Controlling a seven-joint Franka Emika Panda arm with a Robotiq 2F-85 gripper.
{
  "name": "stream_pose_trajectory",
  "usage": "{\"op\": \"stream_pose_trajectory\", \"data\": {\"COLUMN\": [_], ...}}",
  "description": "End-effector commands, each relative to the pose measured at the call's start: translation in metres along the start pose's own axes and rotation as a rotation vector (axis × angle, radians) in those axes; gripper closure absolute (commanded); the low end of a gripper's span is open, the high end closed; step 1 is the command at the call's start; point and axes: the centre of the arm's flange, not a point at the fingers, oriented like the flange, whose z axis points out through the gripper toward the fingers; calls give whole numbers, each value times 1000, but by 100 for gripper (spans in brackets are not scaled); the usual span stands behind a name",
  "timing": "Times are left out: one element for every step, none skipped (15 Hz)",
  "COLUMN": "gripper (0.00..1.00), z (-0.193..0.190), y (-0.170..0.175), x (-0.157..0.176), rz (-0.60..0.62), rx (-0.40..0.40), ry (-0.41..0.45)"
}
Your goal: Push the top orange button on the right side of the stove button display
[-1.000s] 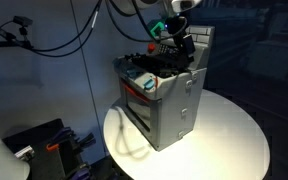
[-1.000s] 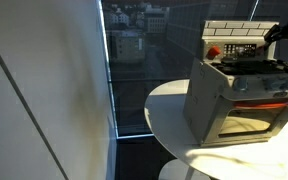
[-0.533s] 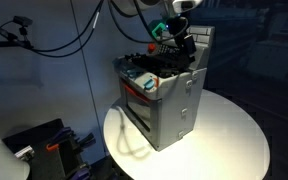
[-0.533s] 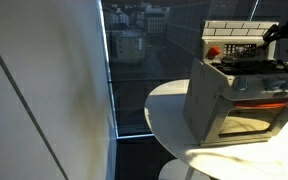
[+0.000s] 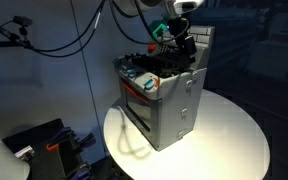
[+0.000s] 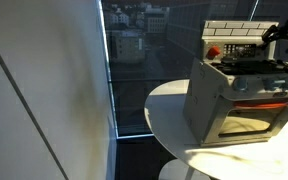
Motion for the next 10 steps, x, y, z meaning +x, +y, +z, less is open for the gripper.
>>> {"op": "stream_pose_trajectory", "data": {"gripper": [0,0,0,0,0,0,0,0,0,0], "z": [-1,-3,-5,-7,-9,-10,-12,-13,-14,-16], "y": [-3,-2,-2,-1,0,0,1,2,3,4], "x": [8,6,3,1,0,-2,-5,-7,-9,-11], "rz": [-2,-3,-4,-6,-3,-7,-10,-10,-12,-16], "rx": [20,21,19,20,17,16,14,14,15,17], "ry": [8,8,7,5,2,-3,-9,-15,-21,-27]}}
